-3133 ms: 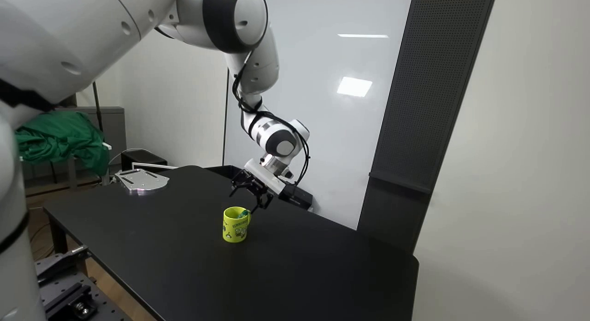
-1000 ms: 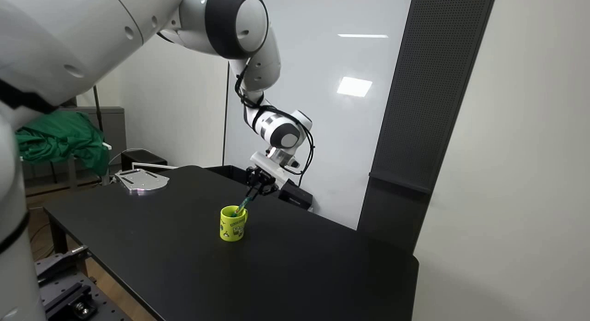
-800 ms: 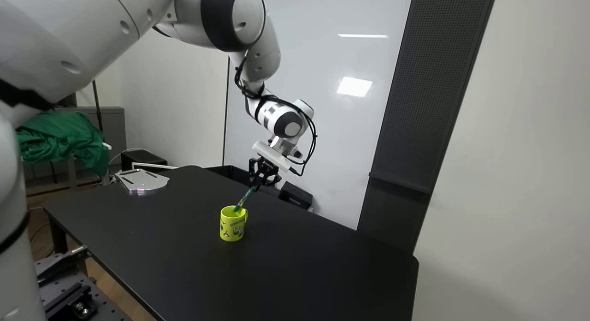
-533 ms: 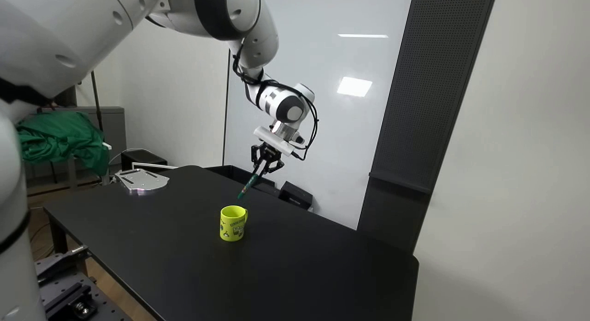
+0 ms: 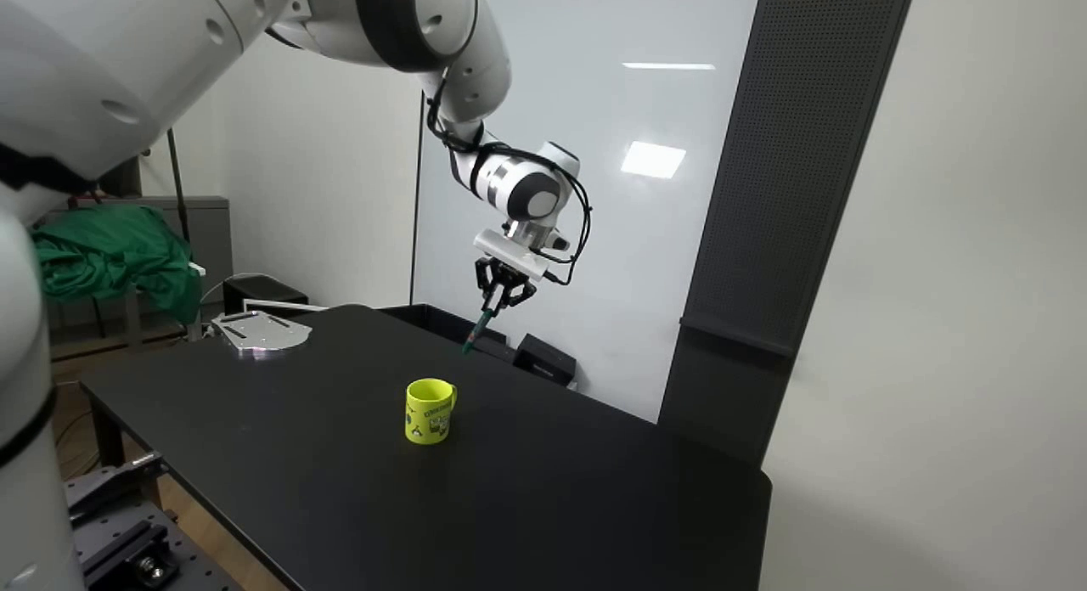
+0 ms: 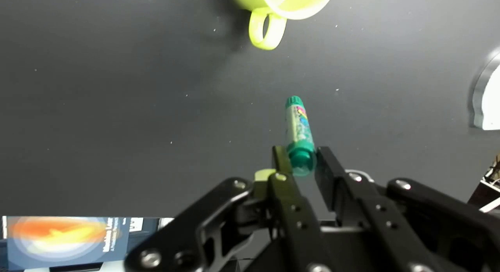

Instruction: Take the marker out of the mug and put it on the table

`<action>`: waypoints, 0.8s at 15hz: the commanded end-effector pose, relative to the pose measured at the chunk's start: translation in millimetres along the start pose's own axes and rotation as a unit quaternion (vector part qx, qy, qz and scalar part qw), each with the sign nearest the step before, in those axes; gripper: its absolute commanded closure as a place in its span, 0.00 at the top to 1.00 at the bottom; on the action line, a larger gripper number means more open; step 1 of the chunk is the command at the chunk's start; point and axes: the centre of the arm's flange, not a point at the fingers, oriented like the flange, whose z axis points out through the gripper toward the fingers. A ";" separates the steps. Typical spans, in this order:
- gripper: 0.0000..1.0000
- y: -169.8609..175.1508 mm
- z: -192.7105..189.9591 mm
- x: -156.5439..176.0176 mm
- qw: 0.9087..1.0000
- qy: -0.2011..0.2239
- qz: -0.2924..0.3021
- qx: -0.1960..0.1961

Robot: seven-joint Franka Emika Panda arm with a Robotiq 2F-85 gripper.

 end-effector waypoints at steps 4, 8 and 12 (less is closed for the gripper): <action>0.06 33.4 33.3 23.5 0.998 0.052 0.037 -0.009; 0.06 61.8 65.3 27.8 0.996 0.068 0.064 -0.014; 0.06 82.0 99.2 26.6 0.994 0.066 0.092 -0.009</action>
